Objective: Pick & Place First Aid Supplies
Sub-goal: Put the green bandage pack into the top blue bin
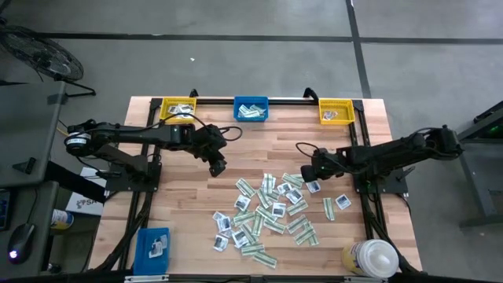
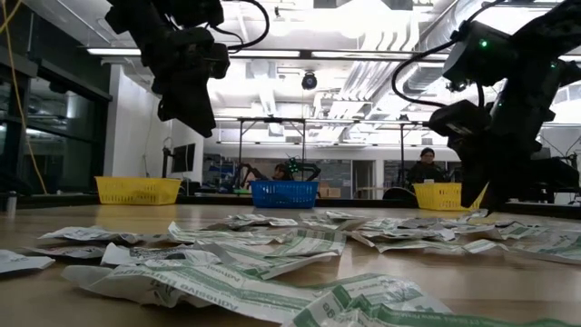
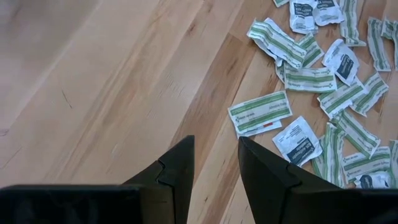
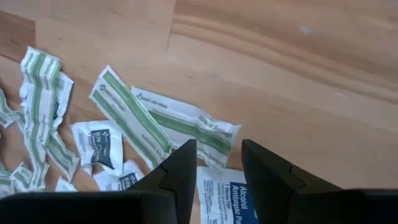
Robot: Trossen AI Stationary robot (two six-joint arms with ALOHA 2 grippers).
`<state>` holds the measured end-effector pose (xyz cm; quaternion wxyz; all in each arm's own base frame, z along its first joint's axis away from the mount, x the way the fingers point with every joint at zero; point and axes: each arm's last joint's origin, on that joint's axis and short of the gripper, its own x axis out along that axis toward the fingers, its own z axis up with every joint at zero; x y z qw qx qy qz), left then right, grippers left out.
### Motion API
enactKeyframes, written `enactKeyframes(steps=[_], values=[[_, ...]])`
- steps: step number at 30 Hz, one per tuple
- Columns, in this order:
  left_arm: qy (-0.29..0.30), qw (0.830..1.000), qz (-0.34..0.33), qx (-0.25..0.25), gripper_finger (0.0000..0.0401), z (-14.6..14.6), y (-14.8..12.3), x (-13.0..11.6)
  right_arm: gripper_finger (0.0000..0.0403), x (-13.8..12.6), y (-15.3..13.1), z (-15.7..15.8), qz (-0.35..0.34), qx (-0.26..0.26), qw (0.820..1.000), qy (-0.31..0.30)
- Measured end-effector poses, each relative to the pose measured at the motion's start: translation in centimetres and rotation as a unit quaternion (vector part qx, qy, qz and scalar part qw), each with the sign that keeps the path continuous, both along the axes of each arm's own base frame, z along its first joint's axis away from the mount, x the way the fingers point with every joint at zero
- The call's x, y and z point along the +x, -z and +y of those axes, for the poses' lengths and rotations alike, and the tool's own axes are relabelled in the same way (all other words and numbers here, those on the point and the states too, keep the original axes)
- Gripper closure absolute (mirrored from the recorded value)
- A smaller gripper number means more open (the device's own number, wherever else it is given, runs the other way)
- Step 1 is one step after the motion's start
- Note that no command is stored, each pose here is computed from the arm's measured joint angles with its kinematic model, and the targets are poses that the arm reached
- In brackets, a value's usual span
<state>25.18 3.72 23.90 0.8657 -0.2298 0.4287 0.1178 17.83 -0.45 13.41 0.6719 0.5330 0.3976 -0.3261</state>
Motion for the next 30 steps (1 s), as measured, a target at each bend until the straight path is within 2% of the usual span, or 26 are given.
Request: enactKeyframes(steps=[3,18,30], values=[[0.0,1.0,0.0,0.0,0.0278,0.0,0.0,0.0,0.0291,0.01,-0.02,-0.01,-0.001,0.0,1.0,0.002],[0.0,1.0,0.0,0.0,0.0278,0.0,0.0,0.0,0.0398,0.02,-0.03,0.01,-0.001,0.004,1.0,0.001],[0.001,1.0,0.0,-0.001,0.0278,-0.01,0.0,0.0,0.0402,-0.09,-0.81,-0.19,-0.026,-0.036,0.999,0.005]])
